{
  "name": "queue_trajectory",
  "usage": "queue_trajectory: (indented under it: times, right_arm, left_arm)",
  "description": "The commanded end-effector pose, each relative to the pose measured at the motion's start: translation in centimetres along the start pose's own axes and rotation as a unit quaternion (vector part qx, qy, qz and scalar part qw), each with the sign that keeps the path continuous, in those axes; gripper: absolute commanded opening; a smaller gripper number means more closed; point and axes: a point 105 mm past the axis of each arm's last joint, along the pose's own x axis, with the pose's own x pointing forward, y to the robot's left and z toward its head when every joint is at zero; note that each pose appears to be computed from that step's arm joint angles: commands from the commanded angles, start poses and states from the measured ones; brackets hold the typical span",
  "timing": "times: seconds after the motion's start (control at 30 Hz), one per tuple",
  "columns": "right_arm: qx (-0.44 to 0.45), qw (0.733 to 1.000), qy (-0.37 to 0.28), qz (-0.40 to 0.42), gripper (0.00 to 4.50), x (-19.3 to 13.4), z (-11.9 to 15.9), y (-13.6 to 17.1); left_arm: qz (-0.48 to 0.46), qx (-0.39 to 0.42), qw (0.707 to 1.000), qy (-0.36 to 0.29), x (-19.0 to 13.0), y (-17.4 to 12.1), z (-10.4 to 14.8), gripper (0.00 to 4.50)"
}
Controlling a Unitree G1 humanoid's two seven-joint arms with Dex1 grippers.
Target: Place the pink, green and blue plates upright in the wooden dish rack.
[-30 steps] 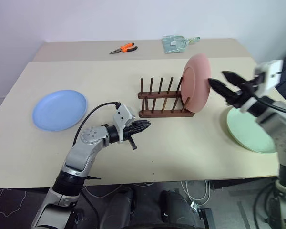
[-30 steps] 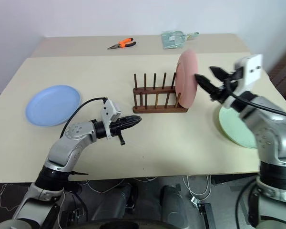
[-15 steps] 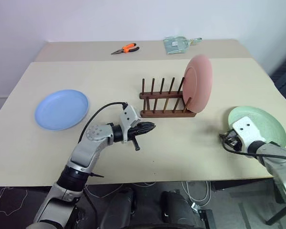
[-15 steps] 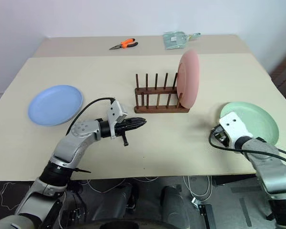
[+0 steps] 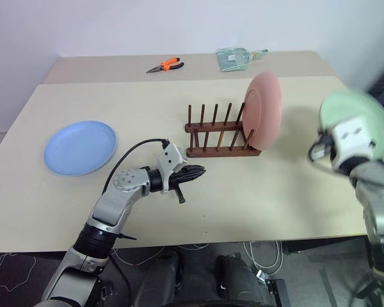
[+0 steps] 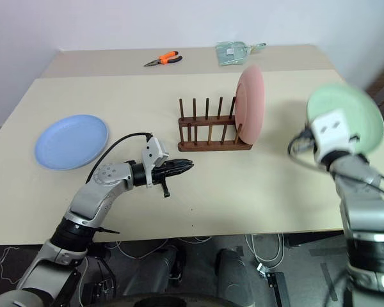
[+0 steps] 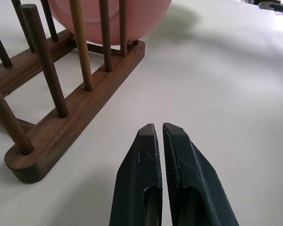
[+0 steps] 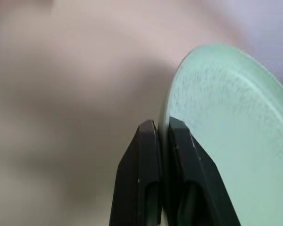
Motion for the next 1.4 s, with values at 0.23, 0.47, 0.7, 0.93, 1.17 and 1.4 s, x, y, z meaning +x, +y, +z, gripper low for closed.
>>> queue_trajectory:
  times: [0.23, 0.47, 0.7, 0.93, 1.17, 1.4]
  right_arm:
    - [0.378, 0.837, -0.277, 0.283, 0.05, -4.8, 17.1, 6.2]
    - [0.523, 0.774, -0.150, 0.324, 0.05, -2.5, 14.3, 13.1]
    - [0.560, 0.770, -0.087, 0.292, 0.05, 0.3, 11.2, 14.8]
    - [0.563, 0.783, -0.054, 0.260, 0.05, 2.4, 9.0, 14.8]
    - [0.467, 0.842, -0.075, 0.261, 2.39, 3.5, 9.9, 14.9]
    - [0.215, 0.928, -0.144, 0.268, 2.95, 2.7, 12.1, 13.9]
  left_arm:
    - [0.075, 0.023, 0.997, -0.026, -2.5, 3.3, 0.9, 0.25]
    - [0.121, 0.039, 0.992, -0.012, -5.4, 5.8, 0.1, 0.25]
    - [0.120, 0.043, 0.992, -0.010, -5.4, 5.3, -0.1, 0.25]
    - [0.112, 0.036, 0.993, -0.010, -5.1, 4.4, -0.3, 0.25]
    - [0.103, 0.006, 0.995, -0.016, -5.1, 4.2, -0.2, 1.42]
    - [0.202, 0.008, 0.979, -0.036, -7.9, 7.4, 0.8, 4.38]
